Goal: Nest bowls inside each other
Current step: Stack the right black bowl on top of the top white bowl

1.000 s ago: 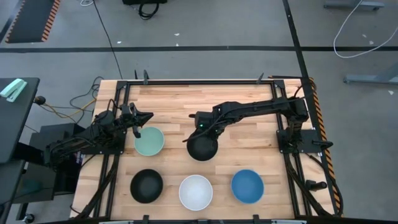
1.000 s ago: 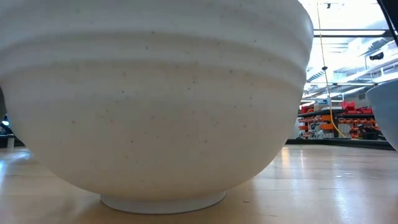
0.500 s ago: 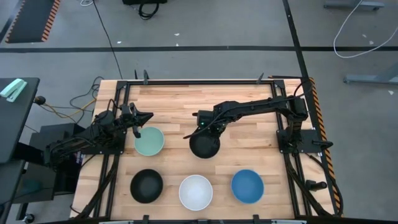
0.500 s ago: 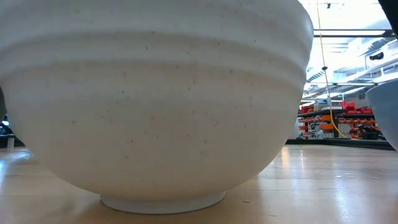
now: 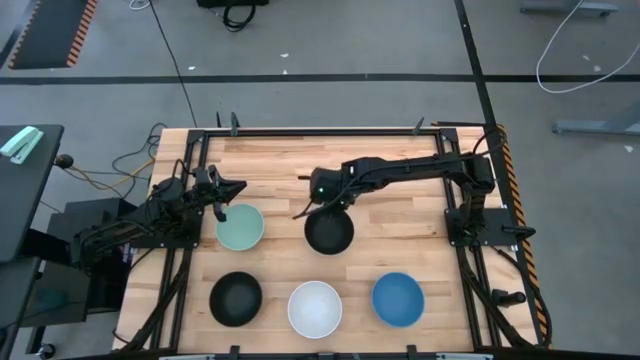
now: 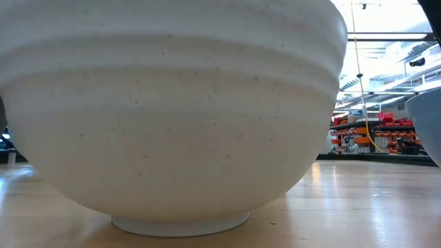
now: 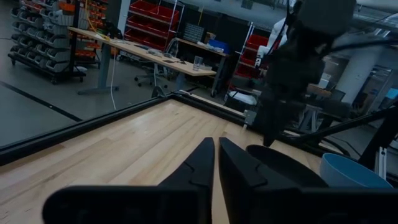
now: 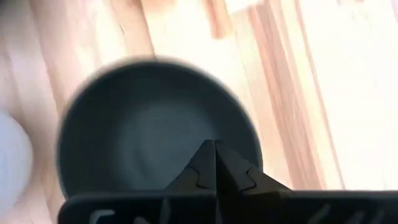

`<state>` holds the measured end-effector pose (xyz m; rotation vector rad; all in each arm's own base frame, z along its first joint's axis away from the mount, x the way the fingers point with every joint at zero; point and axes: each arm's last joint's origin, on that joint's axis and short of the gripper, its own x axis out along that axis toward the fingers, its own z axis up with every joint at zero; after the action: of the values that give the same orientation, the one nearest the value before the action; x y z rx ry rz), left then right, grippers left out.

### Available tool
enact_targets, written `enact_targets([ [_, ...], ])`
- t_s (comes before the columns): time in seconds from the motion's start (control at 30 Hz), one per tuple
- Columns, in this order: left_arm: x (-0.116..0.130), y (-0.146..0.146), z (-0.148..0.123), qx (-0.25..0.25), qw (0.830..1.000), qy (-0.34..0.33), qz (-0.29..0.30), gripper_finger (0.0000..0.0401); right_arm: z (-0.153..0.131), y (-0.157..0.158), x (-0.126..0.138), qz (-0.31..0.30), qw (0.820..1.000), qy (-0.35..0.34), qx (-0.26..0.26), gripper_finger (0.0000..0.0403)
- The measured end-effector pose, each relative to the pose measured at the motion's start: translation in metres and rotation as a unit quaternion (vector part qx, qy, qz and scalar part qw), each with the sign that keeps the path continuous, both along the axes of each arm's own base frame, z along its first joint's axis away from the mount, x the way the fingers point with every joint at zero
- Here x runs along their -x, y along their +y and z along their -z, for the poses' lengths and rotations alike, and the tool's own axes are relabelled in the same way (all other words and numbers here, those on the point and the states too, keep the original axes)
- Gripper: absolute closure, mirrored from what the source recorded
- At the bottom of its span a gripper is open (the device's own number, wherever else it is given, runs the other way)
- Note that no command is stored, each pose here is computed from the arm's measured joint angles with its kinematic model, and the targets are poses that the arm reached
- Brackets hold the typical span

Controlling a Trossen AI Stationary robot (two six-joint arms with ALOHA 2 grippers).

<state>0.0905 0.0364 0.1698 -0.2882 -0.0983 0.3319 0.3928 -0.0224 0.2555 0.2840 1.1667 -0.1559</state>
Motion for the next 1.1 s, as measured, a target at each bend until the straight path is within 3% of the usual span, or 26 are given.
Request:
enact_targets([
  [0.5, 0.0, 0.0, 0.0, 0.0, 1.0, 0.0, 0.0, 0.0365, -0.001, -0.016, -0.011, -0.01, 0.998, -0.059, 0.003, 0.0403],
  [1.1, 0.0, 0.0, 0.0, 0.0, 1.0, -0.001, 0.0, 0.0366, 0.022, -0.005, -0.022, -0.028, 0.999, -0.041, -0.015, 0.0403],
])
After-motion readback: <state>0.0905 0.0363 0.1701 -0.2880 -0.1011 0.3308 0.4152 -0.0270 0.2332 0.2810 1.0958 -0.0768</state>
